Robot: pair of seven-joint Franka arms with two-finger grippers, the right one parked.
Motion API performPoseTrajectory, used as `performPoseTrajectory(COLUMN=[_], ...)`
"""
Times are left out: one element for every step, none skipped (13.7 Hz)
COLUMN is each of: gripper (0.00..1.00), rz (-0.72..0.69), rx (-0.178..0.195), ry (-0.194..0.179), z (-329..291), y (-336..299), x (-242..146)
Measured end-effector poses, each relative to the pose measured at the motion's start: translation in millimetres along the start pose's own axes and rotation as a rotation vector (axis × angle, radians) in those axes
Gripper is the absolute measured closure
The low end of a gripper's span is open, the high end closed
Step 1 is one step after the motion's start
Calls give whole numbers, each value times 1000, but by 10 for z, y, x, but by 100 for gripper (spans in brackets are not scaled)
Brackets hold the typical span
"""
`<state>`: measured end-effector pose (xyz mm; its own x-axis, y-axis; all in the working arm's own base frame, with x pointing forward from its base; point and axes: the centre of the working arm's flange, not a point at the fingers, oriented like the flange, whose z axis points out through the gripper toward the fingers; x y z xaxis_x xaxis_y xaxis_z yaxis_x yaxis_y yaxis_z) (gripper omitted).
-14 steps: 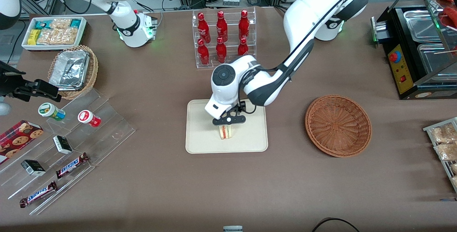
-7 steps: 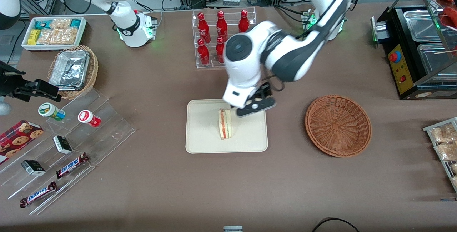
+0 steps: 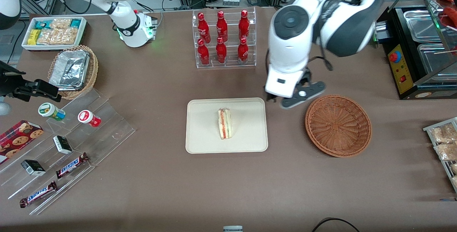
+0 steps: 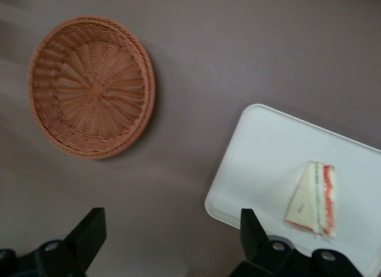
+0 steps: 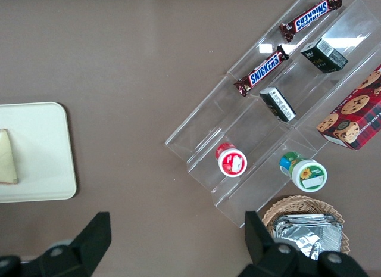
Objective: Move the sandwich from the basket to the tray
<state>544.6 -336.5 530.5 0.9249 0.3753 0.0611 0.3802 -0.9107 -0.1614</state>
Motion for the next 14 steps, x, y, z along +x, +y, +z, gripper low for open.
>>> performPoseTrajectory(gripper=[0,0,0,0,0,0,0,0,0,0,0,0,0,0], rz=[14,29,44,59,74,89,103,117,134,152,166,178,201,227], rx=[11,11,5,-1,-7,-16,-26,-35,-42,-45,-48,-50,-55,-66], ry=[-10,-28,-44,-57,-68,-77,-87,-99,-108,-116,-119,-120,-123,-132], z=[-16,-33,-60,-87,-112,-132,-145,-152,-152,-144,-138,-126,-108,-88], y=[-164,-339,-533,-730,-931,-1111,-1274,-1425,-1560,-1669,-1749,-1831,-1922,-2020], x=[114,242,390,538,675,795,896,985,1060,1121,1169,1222,1283,1339])
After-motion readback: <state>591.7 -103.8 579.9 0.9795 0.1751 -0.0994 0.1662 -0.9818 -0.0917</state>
